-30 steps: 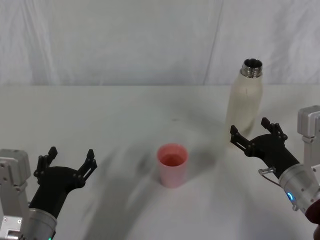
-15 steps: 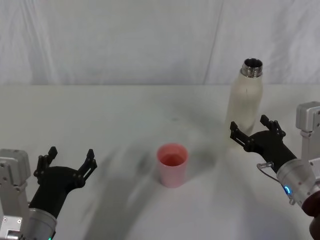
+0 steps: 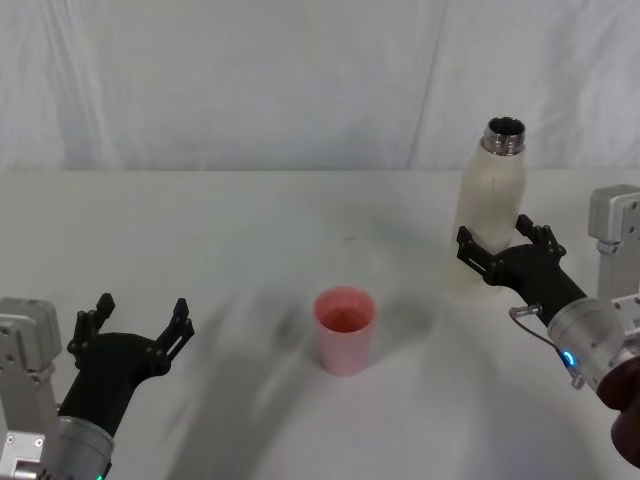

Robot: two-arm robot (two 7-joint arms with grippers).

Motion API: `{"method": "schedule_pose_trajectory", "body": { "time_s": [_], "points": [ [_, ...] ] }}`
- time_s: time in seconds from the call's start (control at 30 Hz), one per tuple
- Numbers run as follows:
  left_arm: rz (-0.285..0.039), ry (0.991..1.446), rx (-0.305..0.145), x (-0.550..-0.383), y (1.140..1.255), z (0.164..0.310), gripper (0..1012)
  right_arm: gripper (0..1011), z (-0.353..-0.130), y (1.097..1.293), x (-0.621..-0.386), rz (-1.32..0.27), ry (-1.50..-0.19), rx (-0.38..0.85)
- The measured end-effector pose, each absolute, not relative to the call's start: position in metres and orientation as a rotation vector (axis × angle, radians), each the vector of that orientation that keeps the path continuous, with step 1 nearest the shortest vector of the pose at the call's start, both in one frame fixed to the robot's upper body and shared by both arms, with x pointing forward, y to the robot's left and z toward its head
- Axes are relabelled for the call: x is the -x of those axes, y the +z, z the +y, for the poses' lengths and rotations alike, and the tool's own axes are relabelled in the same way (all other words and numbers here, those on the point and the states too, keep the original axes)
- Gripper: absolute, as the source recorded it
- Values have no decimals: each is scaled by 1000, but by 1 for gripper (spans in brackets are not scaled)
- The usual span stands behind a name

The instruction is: Grasp the thermos with one hand and pour water into the cup lid.

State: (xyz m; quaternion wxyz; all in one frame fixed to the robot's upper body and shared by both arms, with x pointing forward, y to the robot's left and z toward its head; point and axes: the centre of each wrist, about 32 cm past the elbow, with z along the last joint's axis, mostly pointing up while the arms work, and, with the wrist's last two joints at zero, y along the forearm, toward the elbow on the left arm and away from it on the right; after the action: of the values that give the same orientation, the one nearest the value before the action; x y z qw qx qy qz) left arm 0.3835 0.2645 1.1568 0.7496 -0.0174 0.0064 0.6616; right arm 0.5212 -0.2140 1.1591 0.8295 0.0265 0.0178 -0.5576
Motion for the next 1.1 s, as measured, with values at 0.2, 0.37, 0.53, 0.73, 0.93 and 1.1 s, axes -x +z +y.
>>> {"method": "schedule_pose_trajectory", "body": {
  "time_s": [0.2, 0.37, 0.53, 0.73, 0.93, 1.1],
  "points": [
    [14, 1446, 38, -384, 1157, 265, 1001, 1002, -213, 1159, -527, 39, -1185, -59],
    [14, 1446, 38, -384, 1157, 265, 1001, 1002, -213, 1158, -531, 42, -1187, -57],
    [14, 1446, 38, -384, 1157, 265, 1001, 1002, -213, 1156, -533, 47, -1193, -54],
    [14, 1446, 38, -384, 1157, 265, 1001, 1002, -213, 1155, -536, 53, -1196, -52],
    [14, 1446, 38, -384, 1157, 265, 1001, 1002, -211, 1154, -539, 54, -1194, -53],
    [14, 1446, 38, -384, 1157, 265, 1001, 1002, -209, 1154, -542, 54, -1188, -51]
  ]
}}
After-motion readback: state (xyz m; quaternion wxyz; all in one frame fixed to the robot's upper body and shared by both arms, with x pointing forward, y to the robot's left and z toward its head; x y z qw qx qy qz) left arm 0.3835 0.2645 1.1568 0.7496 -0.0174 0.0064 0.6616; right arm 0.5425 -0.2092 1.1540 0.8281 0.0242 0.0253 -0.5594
